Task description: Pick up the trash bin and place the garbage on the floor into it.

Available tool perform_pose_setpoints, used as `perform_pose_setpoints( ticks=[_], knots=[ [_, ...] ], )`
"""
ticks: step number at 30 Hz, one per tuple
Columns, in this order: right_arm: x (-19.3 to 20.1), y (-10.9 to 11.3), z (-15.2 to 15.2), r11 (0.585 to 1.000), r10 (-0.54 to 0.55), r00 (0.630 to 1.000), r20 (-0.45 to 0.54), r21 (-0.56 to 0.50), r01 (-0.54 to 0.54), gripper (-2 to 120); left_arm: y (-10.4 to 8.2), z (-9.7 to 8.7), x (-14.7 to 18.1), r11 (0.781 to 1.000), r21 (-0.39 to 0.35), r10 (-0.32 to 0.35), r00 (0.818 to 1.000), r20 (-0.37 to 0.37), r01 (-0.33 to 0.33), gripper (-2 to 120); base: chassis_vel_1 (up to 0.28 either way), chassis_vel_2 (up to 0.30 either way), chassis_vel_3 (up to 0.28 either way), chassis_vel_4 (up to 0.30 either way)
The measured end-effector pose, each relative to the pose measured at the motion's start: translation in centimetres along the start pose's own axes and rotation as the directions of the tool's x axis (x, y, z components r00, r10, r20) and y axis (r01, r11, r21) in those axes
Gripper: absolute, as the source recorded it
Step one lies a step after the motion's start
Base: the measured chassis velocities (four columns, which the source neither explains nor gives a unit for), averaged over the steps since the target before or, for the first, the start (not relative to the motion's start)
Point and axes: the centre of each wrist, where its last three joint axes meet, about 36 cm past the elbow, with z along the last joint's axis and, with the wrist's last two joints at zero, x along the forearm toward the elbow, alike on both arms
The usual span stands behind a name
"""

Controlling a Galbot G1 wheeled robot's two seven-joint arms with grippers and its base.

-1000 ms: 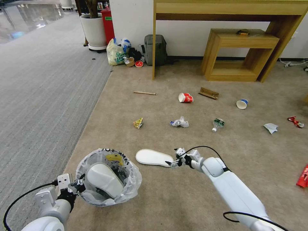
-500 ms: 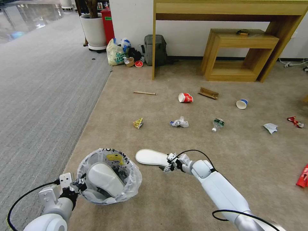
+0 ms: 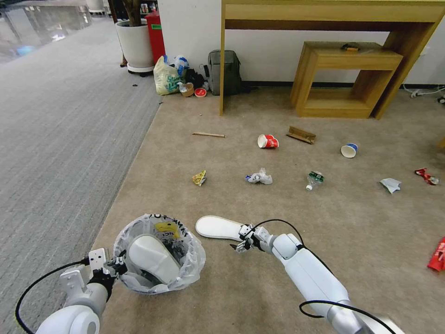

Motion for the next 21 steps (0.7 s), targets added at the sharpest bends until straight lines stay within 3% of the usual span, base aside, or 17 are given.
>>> perform_pose_setpoints(
  ticks=[21],
  knots=[
    [-1.6,-0.1,0.1,0.998,0.065,0.998,0.008,-0.013,-0.065,100,-0.2,0.2,0.1,1.0,-0.005,0.006,1.0,-0.007,-0.006,0,0.0,0.0,0.0,0.0]
  ],
)
